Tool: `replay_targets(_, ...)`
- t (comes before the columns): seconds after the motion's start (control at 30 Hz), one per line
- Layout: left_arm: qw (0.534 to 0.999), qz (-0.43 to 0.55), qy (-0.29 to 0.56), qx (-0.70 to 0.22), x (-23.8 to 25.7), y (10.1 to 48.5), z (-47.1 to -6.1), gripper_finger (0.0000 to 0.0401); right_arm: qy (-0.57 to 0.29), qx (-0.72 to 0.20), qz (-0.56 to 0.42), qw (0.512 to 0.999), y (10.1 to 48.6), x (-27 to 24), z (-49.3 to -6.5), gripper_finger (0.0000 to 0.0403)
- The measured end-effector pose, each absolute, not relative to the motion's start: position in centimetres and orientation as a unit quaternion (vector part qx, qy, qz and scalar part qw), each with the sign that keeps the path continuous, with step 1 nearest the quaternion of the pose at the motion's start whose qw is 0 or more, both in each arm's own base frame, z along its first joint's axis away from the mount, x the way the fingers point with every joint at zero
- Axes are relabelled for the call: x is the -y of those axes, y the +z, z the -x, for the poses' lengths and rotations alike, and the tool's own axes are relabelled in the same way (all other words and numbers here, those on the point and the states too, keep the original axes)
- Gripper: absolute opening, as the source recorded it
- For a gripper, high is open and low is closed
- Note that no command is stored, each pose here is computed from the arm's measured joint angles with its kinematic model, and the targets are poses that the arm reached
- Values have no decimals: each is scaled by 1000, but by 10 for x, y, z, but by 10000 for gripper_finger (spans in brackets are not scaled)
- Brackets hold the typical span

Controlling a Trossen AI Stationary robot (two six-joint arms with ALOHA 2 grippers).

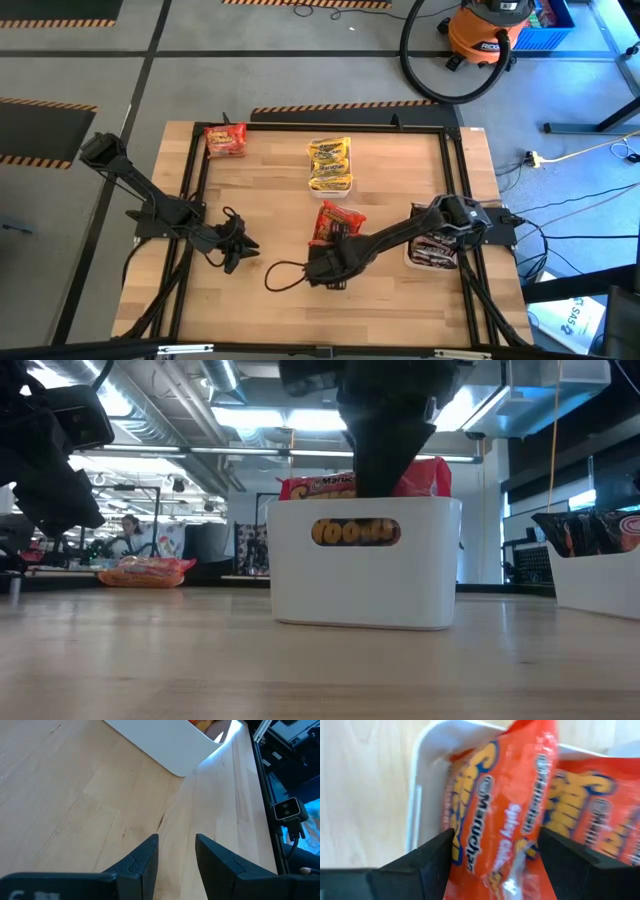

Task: Sort Maruchan noodles
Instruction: Put the bottom orange noodle pack into bottom white bin, then put the orange noodle pack into bottom white bin

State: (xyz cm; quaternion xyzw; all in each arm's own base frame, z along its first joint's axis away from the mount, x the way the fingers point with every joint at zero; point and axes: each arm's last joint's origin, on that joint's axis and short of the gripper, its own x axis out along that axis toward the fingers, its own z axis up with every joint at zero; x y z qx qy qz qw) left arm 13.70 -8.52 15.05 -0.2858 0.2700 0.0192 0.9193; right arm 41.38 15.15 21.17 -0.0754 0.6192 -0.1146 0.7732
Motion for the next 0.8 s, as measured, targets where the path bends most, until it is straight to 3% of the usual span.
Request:
replay_targets(0.47, 919, 286, 19, -270, 85, 150, -137, 124, -151, -624, 103, 760, 214, -142, -411, 266)
replay_targets(0.8, 920, 285, 24, -267, 85, 151, -137, 124, -114, -615, 111, 773, 262, -158, -396, 266)
